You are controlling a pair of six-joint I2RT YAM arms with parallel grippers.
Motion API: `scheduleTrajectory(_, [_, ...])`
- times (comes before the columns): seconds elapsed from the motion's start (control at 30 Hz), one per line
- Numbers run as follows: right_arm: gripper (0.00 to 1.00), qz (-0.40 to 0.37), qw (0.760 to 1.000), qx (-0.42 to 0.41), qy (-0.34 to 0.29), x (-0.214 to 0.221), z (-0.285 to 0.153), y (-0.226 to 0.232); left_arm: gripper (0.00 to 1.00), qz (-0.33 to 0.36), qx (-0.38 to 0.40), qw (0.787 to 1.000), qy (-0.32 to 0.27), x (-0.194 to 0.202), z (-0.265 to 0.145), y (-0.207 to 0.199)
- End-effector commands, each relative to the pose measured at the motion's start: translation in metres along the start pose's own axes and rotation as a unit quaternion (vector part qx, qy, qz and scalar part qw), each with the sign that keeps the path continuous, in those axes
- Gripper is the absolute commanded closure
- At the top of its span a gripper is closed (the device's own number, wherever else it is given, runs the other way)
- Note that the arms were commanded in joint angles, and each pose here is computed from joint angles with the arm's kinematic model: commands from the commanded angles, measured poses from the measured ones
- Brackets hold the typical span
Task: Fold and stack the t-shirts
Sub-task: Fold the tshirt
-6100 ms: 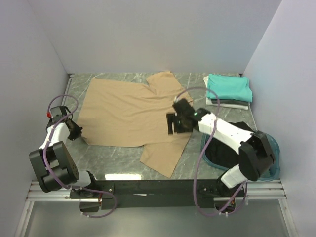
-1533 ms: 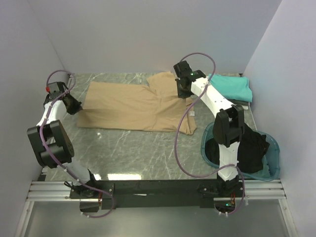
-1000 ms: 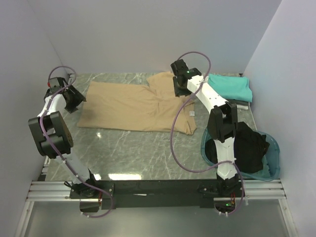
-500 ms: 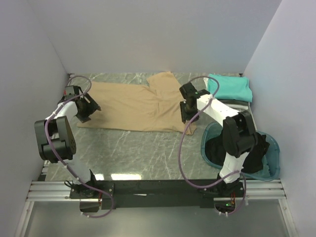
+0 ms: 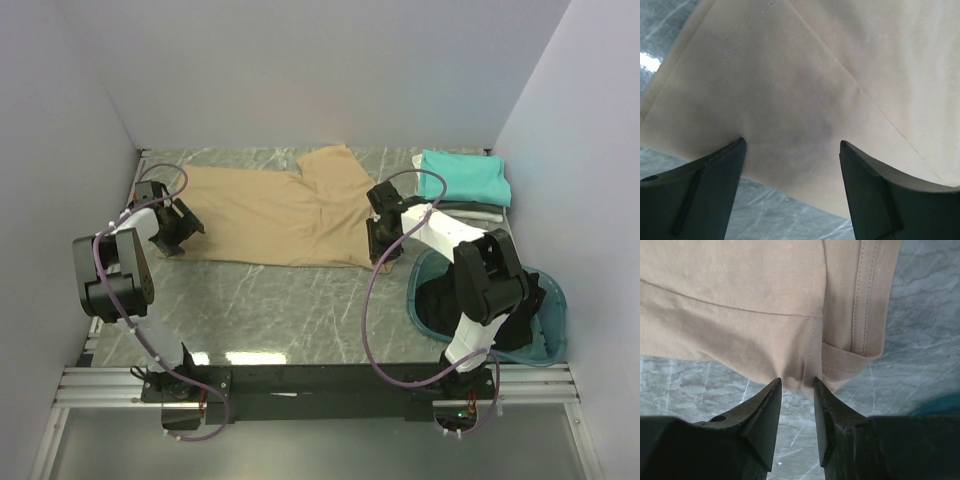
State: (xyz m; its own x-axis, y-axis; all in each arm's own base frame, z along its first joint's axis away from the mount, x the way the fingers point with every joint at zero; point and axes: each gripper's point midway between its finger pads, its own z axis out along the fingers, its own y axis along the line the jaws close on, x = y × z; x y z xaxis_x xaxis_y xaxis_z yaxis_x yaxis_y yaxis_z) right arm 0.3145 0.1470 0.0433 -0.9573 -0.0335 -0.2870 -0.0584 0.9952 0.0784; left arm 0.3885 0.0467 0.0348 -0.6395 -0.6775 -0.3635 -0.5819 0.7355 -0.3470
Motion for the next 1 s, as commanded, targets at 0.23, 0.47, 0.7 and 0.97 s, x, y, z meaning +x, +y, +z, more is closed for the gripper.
scheduleTrajectory(0.23, [0.6,0.016,0.999,0.027,-0.011,0.012,-0.002,-0.017,0.17,0.022,-0.012,1.0,-0.016,-0.013,0.013,0.004])
scheduleTrajectory(0.47, [0.72,0.017,1.0,0.014,-0.004,0.018,0.003,-0.013,0.17,0.028,-0.019,0.999,-0.011,-0.013,0.019,0.007])
scheduleTrajectory(0.7, [0.94,0.007,0.999,0.031,-0.013,0.003,-0.005,-0.018,0.17,0.048,-0.058,0.997,-0.021,-0.02,0.023,0.022])
scheduleTrajectory(0.97, [0.99,-0.011,0.997,0.08,-0.013,0.0,-0.015,-0.039,0.17,0.078,-0.101,0.991,-0.049,-0.035,0.017,0.037])
